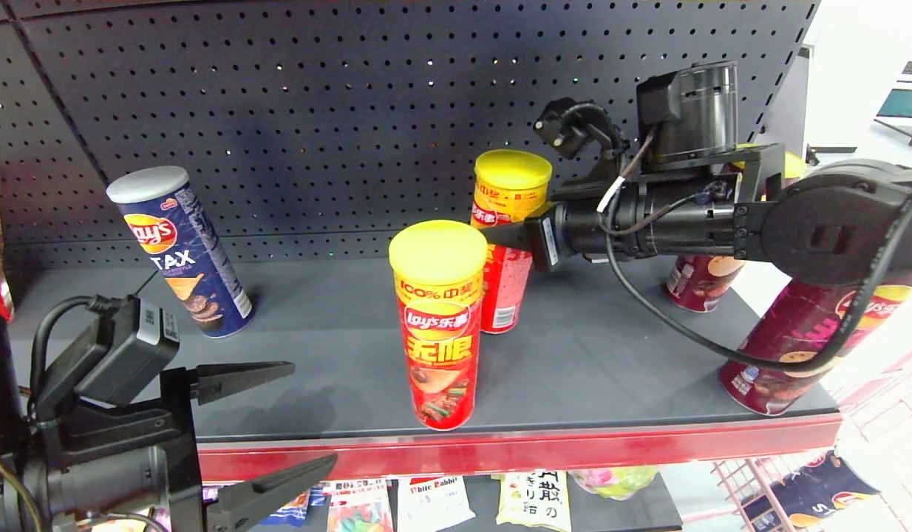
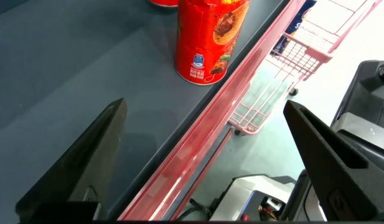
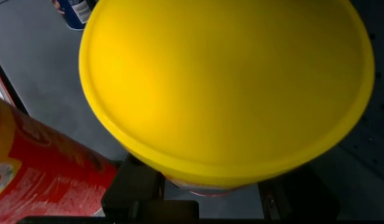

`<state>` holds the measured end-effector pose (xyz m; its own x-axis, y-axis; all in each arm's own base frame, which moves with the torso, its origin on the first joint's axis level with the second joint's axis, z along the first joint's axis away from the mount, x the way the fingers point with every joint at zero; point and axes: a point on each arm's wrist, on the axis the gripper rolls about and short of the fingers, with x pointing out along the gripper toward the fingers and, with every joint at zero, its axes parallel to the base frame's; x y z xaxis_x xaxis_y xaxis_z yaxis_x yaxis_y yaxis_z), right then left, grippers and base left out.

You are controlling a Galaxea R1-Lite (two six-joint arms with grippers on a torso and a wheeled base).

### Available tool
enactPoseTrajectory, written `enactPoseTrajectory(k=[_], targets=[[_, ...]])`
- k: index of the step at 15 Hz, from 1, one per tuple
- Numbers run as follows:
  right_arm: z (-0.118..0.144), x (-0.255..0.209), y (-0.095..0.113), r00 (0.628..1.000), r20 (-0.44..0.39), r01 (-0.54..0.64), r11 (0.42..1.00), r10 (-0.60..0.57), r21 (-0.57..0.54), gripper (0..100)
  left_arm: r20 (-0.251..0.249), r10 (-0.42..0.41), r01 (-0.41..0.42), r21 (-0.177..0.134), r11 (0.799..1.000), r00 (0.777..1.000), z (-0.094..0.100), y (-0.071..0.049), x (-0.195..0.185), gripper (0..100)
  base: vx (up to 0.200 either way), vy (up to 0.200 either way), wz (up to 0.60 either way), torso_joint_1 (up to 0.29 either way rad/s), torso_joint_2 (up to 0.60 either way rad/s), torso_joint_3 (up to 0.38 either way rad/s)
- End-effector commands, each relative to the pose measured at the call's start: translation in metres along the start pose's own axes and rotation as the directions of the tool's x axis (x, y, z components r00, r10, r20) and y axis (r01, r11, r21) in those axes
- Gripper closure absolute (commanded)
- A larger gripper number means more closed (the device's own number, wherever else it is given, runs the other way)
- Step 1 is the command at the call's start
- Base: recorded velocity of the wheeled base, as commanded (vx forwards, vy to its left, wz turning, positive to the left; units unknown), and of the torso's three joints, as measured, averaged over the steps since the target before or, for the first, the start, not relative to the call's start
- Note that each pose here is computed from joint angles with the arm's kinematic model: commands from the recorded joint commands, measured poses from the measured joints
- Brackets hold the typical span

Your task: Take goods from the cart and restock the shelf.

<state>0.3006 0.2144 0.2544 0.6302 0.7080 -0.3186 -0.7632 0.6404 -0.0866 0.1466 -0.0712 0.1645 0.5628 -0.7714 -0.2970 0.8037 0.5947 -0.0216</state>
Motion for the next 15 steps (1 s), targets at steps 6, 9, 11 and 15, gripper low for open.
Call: enactPoseTrajectory(k=[6, 9, 11, 15], targets=[[-0.002, 0.021, 0.000, 1.000, -0.007, -0.010, 1.000, 0.010, 0.003, 100, -0.003, 0.004, -0.004, -0.001, 1.000, 1.000, 0.000, 0.000, 0.000, 0, 0.000, 0.000, 0.00, 0.000, 0.00, 0.000], [-0.001, 0.025, 0.001, 1.000, -0.003, -0.014, 1.000, 0.014, 0.000, 100, -0.005, 0.002, -0.002, -0.002, 1.000, 1.000, -0.001, 0.000, 0.001, 0, 0.000, 0.000, 0.00, 0.000, 0.00, 0.000], [-0.001, 0.027, 0.001, 1.000, -0.003, -0.017, 1.000, 0.017, -0.002, 100, -0.005, 0.002, -0.002, -0.002, 1.000, 1.000, -0.001, 0.000, 0.001, 0, 0.000, 0.000, 0.00, 0.000, 0.00, 0.000], [-0.002, 0.028, 0.003, 1.000, -0.007, -0.021, 1.000, 0.021, 0.000, 100, -0.006, 0.002, -0.002, -0.002, 1.000, 1.000, -0.001, 0.000, 0.001, 0, 0.000, 0.000, 0.00, 0.000, 0.00, 0.000]])
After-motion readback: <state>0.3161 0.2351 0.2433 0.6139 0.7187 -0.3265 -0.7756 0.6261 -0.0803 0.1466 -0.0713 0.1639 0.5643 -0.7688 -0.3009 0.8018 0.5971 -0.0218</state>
